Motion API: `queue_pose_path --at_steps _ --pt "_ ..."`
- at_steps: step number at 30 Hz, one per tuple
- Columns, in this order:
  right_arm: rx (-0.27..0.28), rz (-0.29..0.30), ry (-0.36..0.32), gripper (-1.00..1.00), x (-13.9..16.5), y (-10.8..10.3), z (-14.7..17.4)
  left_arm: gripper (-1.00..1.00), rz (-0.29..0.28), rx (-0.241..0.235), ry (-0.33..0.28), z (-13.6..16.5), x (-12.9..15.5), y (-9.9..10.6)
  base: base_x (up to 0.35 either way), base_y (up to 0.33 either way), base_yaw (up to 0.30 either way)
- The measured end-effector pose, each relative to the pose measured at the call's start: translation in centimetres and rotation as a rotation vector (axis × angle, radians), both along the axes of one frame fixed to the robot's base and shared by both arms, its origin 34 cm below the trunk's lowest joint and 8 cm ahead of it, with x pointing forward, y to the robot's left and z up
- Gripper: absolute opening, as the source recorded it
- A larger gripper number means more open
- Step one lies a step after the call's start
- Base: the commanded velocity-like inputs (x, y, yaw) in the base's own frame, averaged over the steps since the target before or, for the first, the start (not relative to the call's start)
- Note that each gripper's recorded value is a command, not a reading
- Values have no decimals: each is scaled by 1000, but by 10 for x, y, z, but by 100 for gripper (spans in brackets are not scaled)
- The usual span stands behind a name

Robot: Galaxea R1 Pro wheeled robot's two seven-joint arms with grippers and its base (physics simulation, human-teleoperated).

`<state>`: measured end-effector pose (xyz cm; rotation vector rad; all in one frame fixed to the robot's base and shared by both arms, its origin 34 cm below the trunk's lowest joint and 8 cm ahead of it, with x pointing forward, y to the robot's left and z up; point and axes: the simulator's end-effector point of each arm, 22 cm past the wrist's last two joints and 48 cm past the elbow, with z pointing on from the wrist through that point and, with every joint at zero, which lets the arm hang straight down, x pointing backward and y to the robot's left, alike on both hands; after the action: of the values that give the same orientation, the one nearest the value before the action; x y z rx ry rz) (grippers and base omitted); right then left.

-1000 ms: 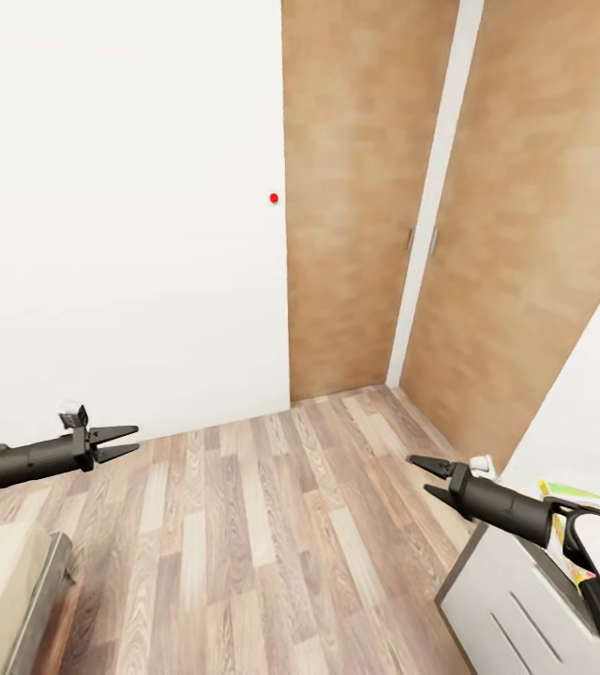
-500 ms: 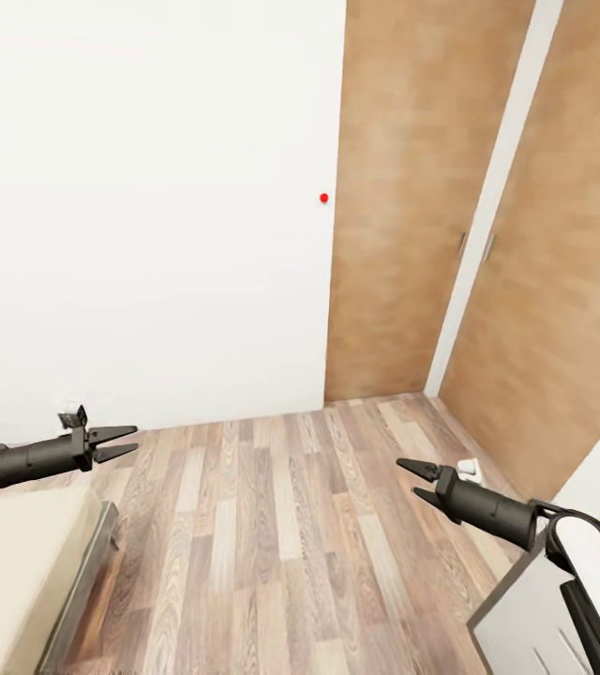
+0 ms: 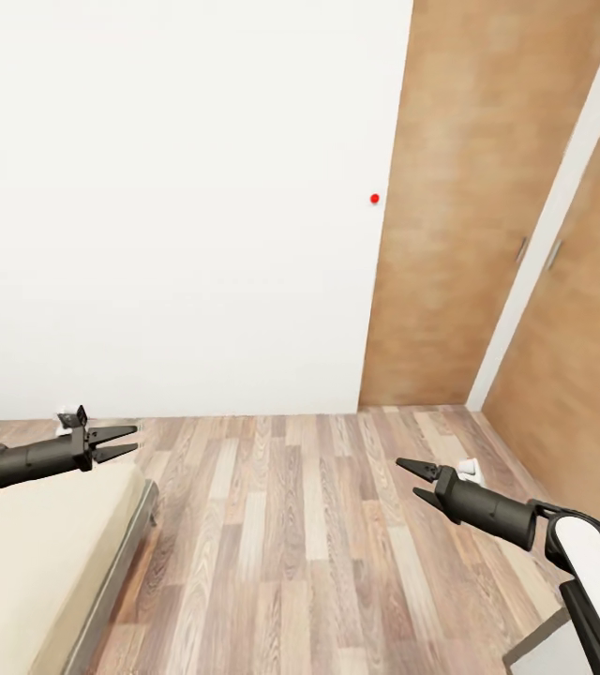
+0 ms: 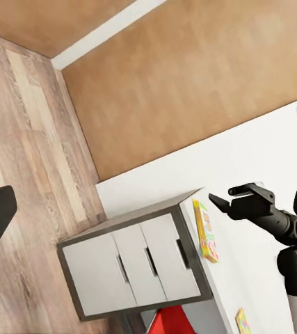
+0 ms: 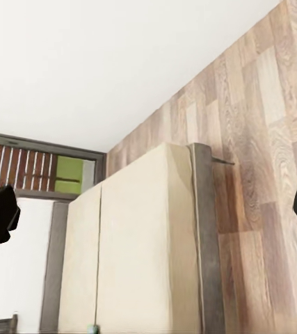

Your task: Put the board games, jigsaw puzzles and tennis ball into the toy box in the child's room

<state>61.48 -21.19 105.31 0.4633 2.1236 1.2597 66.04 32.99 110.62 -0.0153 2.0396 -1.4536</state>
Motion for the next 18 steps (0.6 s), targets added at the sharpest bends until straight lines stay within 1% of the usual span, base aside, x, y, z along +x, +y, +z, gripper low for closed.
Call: queue_pose_path --at_steps 18 --pt "0 0 0 100 0 0 0 100 -2 1 -2 0 0 -1 0 0 293"
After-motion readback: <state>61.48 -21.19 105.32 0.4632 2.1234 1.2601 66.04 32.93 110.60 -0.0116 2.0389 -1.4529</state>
